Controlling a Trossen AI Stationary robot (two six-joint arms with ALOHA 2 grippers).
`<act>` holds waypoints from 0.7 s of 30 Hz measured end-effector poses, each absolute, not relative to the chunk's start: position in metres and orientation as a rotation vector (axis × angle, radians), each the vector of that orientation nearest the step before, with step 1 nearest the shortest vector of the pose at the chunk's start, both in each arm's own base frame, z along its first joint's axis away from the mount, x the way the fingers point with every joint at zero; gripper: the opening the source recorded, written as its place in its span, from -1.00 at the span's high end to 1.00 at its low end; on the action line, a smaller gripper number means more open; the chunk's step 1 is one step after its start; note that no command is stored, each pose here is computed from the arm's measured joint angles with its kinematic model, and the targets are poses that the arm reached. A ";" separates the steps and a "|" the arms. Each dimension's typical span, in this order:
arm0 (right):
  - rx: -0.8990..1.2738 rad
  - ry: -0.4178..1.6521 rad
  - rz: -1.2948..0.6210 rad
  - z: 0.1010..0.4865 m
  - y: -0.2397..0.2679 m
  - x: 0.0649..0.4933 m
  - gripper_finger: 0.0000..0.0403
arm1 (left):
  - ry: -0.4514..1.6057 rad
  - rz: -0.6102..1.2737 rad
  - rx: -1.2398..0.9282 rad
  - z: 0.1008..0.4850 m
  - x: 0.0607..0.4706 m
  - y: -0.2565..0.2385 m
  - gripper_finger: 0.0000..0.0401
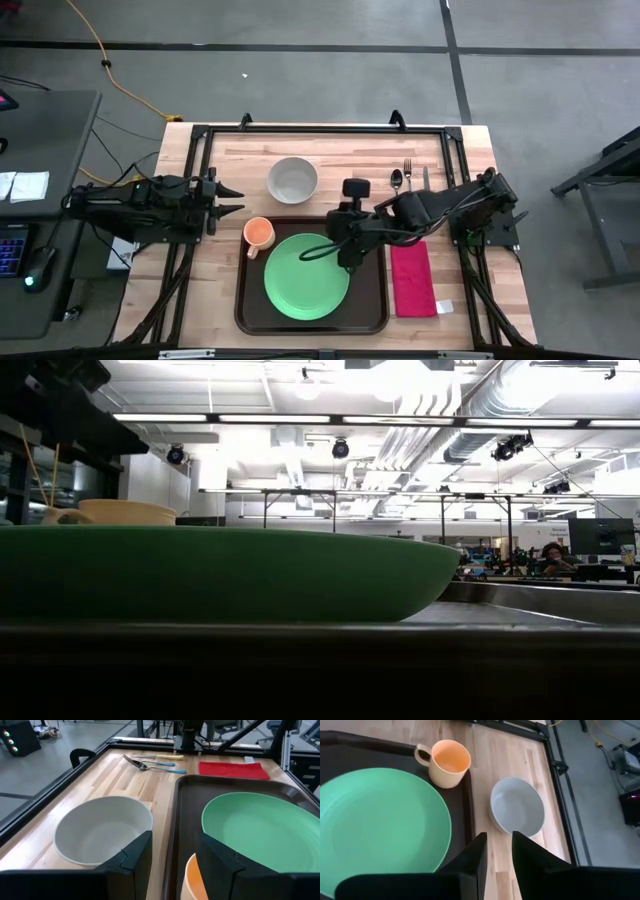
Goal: Set up tray
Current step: Put the gray bowl on top of the plate on the serving tray
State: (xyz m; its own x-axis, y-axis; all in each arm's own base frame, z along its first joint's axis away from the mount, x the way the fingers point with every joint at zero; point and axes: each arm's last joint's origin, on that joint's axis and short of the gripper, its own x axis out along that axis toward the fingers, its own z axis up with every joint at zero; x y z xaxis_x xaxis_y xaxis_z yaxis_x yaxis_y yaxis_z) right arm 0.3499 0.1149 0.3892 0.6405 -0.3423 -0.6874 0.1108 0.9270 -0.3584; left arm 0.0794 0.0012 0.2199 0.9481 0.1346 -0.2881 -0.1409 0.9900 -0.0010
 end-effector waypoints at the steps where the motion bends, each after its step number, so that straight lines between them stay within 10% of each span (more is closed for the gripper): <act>1: -0.302 0.843 -0.269 0.389 0.114 0.349 0.67 | 0.291 0.140 -0.022 0.220 0.079 0.001 0.11; 21: -0.192 0.788 -0.381 0.429 0.094 0.299 0.67 | 0.305 0.142 0.010 0.222 0.080 0.001 0.11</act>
